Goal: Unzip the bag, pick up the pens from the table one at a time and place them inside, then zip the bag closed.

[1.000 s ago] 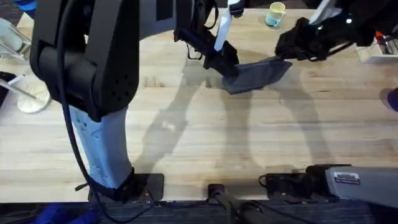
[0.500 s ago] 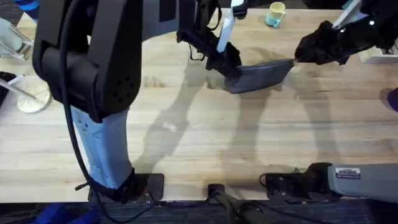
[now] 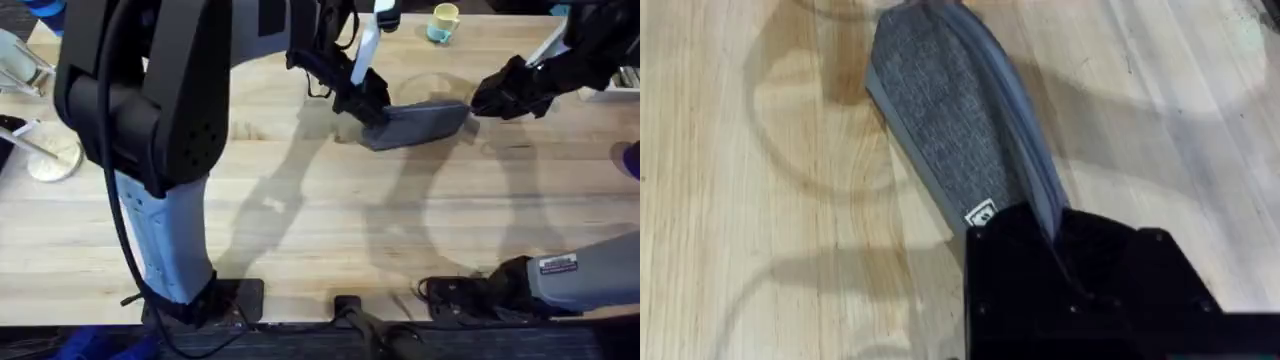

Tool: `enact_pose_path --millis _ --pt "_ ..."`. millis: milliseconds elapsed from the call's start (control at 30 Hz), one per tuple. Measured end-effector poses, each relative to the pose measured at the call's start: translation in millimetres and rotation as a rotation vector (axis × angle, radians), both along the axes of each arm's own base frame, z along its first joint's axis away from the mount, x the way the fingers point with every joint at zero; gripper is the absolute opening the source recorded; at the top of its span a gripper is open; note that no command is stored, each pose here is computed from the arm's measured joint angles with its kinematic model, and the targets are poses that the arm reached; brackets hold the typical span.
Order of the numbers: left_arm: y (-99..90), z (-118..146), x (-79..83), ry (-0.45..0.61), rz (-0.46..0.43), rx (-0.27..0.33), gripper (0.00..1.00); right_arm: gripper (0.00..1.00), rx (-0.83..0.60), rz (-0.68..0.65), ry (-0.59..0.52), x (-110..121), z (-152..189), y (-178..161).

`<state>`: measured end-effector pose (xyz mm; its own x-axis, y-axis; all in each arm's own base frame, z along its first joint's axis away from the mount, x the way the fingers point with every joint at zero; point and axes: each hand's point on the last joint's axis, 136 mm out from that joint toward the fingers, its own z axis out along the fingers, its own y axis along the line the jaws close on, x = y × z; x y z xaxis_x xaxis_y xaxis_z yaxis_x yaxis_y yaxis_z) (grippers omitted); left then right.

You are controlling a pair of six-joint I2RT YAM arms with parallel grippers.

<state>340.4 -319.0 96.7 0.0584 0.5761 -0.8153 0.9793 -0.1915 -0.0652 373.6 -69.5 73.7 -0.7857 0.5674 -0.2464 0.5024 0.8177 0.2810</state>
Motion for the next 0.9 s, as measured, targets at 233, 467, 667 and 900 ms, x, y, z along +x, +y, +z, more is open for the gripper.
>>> enact_pose_path --millis 233,467,667,900 --pt "0.0 -0.2 0.7 -0.004 0.001 0.001 0.045 0.033 -0.005 0.002 -0.034 8.6 1.3 -1.5" --pt "1.6 -1.5 -0.7 0.006 0.003 0.011 0.044 0.342 -0.066 -0.015 -0.088 12.5 19.4 -12.8" --pt "5.1 -2.4 0.8 0.012 0.012 0.016 0.044 0.992 -0.173 -0.062 -0.188 4.5 68.0 -33.2" --pt "5.1 -2.3 0.9 0.011 0.012 0.016 0.044 0.997 -0.227 0.063 -0.284 -22.3 125.5 6.3"
